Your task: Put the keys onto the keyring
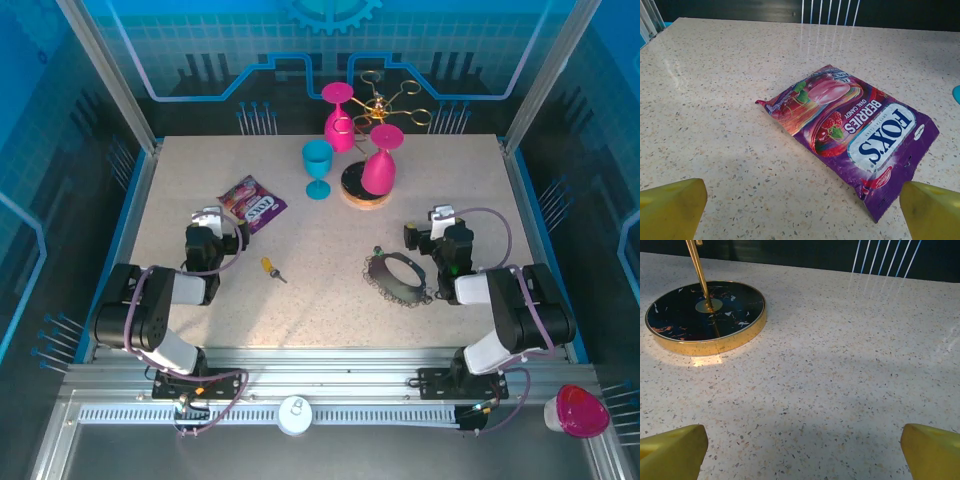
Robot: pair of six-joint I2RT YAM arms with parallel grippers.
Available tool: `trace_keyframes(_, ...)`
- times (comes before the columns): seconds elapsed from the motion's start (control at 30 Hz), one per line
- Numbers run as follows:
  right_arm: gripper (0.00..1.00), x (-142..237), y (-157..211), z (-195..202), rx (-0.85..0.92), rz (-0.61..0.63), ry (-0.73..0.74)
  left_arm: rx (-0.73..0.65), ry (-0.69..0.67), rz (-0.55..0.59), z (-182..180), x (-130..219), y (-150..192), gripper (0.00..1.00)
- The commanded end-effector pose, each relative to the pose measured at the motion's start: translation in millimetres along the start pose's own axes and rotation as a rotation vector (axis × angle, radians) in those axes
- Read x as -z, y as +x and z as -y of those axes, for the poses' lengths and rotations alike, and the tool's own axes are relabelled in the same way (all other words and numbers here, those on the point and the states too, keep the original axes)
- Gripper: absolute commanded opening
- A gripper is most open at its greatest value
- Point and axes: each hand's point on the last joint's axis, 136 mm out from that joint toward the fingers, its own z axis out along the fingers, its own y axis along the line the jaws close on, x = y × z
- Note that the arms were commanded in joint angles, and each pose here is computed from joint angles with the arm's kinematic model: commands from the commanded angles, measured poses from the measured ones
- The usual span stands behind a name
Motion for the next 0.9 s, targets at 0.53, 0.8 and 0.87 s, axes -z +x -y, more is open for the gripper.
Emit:
trace_keyframes(0.53, 1.0, -2.6, -8.1, 5.8, 0.008, 0.021, 0.01, 0.009, 0.019, 0.018, 2.7, -2.5, -8.2, 0.99)
trace_keyframes(0.8, 1.0, -3.1, -8.5, 6.3, -0.002, 0.02, -0.006, 0.009, 0.02, 0.019, 3.0, -2.6, -8.4, 0.99)
trace_keyframes(0.87, 1.0, -2.7, -8.4, 6.3, -0.009, 0.022, -0.016, 0.008, 0.02, 0.018, 2.7, -2.6, -8.1, 0.99)
